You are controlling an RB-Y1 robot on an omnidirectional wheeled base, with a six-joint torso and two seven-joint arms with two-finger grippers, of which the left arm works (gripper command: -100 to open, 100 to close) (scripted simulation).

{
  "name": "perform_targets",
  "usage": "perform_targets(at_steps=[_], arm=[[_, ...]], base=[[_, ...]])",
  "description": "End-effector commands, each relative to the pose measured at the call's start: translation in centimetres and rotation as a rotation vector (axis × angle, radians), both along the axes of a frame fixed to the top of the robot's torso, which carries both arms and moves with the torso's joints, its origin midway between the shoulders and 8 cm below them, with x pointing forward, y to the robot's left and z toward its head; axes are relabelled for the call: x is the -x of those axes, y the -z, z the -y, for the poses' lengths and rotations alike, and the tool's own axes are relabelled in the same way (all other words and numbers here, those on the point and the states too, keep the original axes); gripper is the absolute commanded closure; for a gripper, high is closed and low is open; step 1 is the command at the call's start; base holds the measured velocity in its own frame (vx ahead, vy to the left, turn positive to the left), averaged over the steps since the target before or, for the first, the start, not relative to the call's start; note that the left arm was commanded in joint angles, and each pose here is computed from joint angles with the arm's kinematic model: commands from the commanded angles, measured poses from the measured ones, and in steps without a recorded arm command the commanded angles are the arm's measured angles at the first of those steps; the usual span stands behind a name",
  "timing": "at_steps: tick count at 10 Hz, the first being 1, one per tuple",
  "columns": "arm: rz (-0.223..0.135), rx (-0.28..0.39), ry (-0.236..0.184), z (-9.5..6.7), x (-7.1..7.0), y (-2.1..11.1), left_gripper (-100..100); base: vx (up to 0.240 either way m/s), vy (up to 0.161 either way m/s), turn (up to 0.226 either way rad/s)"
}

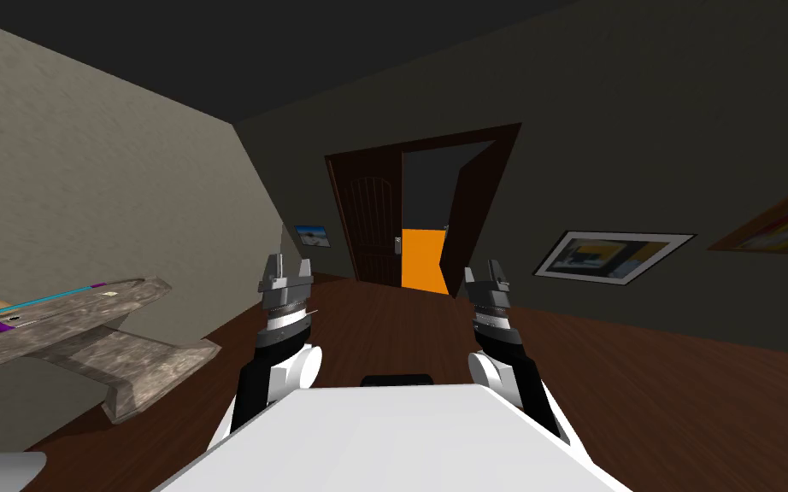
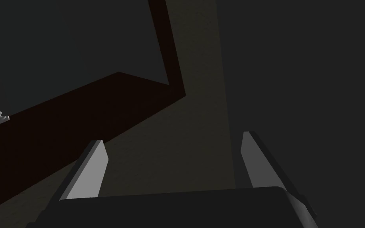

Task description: Push the door open

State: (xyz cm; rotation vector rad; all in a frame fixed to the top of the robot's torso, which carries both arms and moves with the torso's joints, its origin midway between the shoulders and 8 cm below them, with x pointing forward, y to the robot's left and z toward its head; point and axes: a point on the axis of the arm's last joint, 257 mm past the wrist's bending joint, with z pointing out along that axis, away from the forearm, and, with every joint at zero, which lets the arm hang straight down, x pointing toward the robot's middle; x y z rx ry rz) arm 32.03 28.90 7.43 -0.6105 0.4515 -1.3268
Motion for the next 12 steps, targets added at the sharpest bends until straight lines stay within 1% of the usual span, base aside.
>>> perform_targets(at_steps=[1, 2, 3, 6, 7, 9, 12], arm=[[-0.019, -0.003, 0.012, 0.2, -1.0, 0.9, -100], [-0.026, -0.004, 0.016, 0.3, -1.4, 1.2, -100], [-0.041, -0.007, 0.024, 0.4, -2.2, 1.9, -100], [-0.070, -0.010, 0.039, 0.7, -3.7, 3.3, -100], [-0.091, -0.012, 0.050, 0.9, -4.7, 4.3, -100], [-0.113, -0.014, 0.062, 1.1, -6.0, 5.4, -100], [-0.157, -0.017, 0.078, 1.4, -8.0, 7.5, -100]], base=[[0.045, -0.004, -0.021], [0.098, -0.006, -0.013], [0.104, -0.011, -0.014], [0.090, -0.013, -0.013], [0.107, -0.023, -0.025], [0.111, -0.017, -0.019], [0.095, -0.003, -0.017]])
